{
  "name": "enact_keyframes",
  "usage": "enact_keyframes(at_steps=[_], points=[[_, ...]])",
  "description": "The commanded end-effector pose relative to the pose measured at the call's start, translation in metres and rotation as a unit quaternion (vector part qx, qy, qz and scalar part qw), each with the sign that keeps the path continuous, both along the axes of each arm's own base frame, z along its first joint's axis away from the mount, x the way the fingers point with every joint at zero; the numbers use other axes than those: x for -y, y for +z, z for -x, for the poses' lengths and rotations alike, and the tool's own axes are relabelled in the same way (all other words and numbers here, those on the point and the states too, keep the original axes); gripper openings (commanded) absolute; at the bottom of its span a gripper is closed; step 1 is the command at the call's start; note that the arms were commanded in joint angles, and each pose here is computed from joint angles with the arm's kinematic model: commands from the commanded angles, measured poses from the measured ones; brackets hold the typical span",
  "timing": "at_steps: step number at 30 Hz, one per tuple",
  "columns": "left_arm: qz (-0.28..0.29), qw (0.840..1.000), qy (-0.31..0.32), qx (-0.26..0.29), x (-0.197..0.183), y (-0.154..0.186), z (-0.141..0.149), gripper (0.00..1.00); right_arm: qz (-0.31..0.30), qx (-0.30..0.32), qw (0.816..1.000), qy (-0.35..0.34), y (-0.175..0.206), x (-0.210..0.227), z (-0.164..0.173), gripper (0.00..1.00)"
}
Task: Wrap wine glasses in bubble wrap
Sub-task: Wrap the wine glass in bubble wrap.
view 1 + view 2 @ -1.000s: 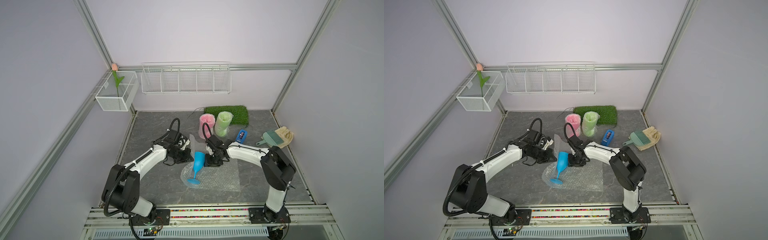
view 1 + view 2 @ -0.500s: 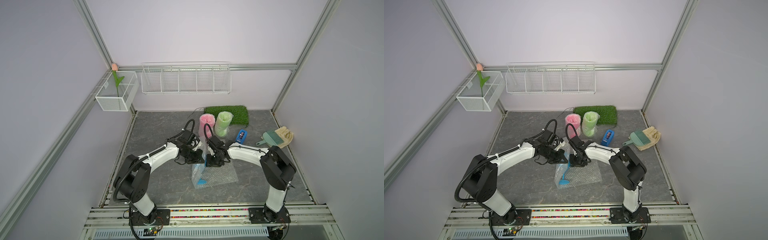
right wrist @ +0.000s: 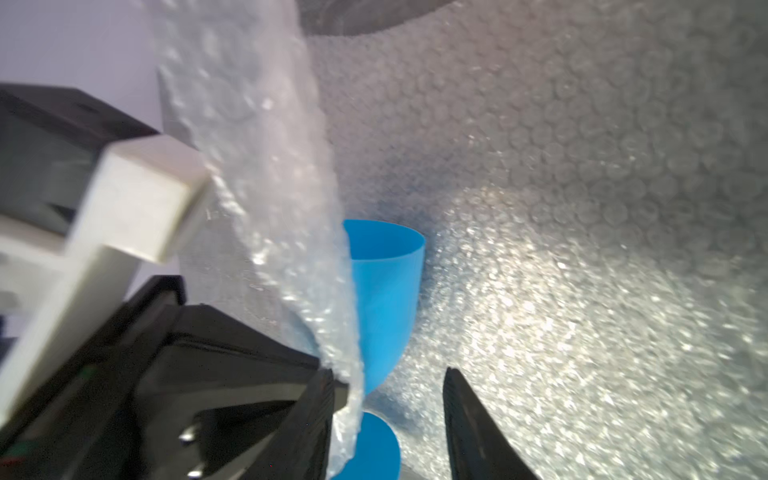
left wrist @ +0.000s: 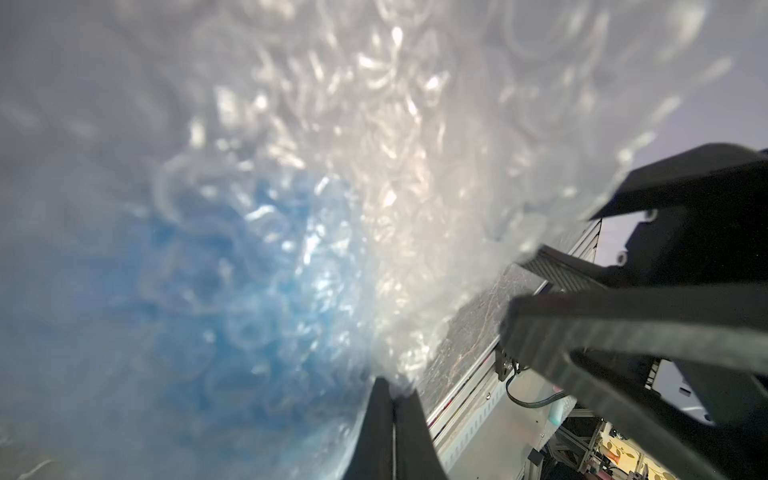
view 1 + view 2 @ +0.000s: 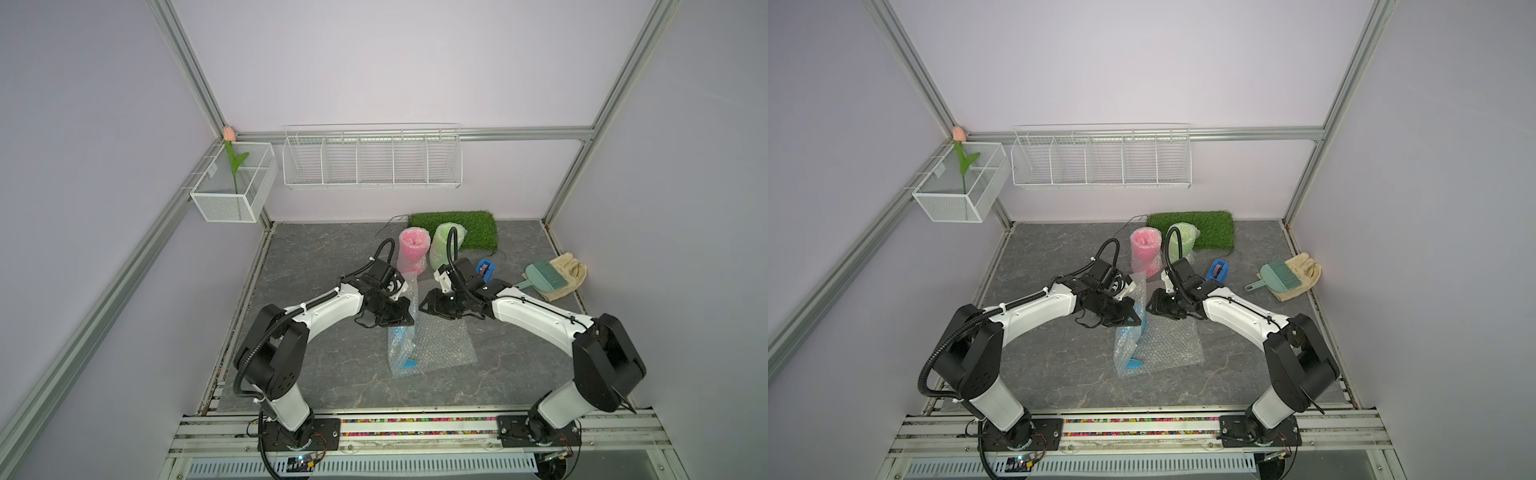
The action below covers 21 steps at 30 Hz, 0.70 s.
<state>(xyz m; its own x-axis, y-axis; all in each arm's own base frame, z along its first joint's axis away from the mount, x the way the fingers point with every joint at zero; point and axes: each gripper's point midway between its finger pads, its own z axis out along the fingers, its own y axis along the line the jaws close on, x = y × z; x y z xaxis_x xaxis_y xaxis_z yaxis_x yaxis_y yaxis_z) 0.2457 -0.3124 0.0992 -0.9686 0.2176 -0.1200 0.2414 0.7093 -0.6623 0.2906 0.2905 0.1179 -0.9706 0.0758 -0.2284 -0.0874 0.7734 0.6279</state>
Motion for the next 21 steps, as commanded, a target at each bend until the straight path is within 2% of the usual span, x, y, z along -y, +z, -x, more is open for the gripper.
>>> enact_keyframes(at_steps=[1,6,11,14,17,21], points=[[0.014,1.000,0.001,0.009,0.008,0.007,-0.007,0.00,-0.048,-0.022,0.999,0.009,0.003,-0.021,-0.007,0.46],[0.012,1.000,0.003,0.015,0.007,0.010,-0.008,0.00,-0.041,-0.040,0.998,0.012,-0.016,-0.027,-0.015,0.38],[0.008,1.000,0.007,0.021,0.004,0.014,-0.009,0.00,-0.025,-0.035,0.999,0.007,-0.024,-0.019,-0.021,0.13],[-0.004,0.999,0.018,0.036,-0.002,0.021,-0.011,0.13,-0.010,-0.028,1.000,0.004,-0.027,-0.011,-0.025,0.07],[-0.014,0.997,0.041,0.059,-0.010,0.036,-0.015,0.26,0.000,-0.030,1.000,0.002,-0.032,-0.005,-0.028,0.07],[-0.051,0.992,0.083,0.086,-0.031,0.047,-0.020,0.55,0.008,-0.032,0.999,-0.001,-0.037,0.001,-0.031,0.07]])
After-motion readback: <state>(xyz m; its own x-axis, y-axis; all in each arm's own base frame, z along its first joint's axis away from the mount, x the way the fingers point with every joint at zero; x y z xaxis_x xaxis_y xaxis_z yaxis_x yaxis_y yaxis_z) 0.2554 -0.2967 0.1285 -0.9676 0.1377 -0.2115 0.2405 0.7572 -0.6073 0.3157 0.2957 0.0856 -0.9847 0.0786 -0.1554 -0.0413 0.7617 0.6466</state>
